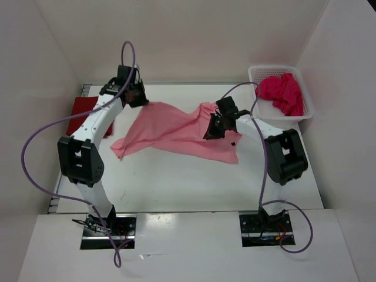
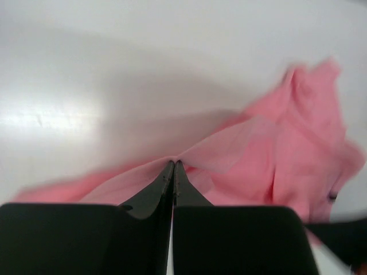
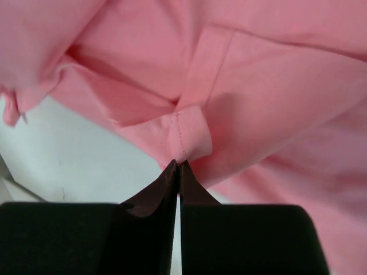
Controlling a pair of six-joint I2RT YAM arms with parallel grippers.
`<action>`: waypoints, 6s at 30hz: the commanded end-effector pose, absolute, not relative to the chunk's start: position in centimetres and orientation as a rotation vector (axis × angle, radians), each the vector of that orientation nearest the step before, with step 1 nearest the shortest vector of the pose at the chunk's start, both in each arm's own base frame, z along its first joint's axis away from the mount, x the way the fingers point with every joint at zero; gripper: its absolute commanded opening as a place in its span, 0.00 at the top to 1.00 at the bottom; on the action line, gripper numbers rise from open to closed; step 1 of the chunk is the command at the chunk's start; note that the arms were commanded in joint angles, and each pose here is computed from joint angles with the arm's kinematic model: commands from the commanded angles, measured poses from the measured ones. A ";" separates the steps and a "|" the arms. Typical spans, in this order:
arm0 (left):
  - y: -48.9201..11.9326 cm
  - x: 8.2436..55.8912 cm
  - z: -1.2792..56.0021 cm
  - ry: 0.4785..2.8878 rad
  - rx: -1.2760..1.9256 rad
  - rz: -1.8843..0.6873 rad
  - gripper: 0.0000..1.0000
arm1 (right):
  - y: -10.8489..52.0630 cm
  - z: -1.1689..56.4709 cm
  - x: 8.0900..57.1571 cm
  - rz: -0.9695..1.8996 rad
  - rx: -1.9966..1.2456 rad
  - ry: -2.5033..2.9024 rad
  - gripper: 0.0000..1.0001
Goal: Fold and stack the t-shirts
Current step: Flatten out the tshirt
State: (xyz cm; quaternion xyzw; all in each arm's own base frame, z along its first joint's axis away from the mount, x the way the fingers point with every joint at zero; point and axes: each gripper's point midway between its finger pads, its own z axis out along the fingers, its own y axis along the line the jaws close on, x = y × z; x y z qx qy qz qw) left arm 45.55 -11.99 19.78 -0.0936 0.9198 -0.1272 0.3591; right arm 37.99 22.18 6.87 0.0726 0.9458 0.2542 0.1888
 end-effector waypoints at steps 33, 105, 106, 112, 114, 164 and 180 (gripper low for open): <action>6.1 36.9 9.6 2.275 -1.059 -0.439 0.46 | 22.6 8.2 27.4 0.607 0.123 2.674 0.85; 1.9 36.2 14.6 2.170 -0.920 -0.680 1.00 | 16.9 8.4 25.4 0.660 0.392 2.712 0.58; 1.7 36.2 14.6 2.171 -0.914 -0.694 1.00 | 16.4 6.6 27.5 0.581 0.415 2.737 0.61; 1.2 35.8 13.9 2.195 -0.904 -0.697 1.00 | 12.4 2.4 37.7 0.396 0.588 2.609 0.86; 1.1 35.3 13.6 2.205 -0.912 -0.697 1.00 | 12.2 1.1 39.0 0.381 0.608 2.626 0.98; -0.7 35.2 13.3 2.212 -0.829 -0.741 1.00 | 7.2 0.5 27.2 0.341 0.998 2.682 0.59; -1.5 36.4 15.3 2.195 -0.784 -0.678 1.00 | 10.3 7.1 30.3 0.490 0.861 2.554 1.00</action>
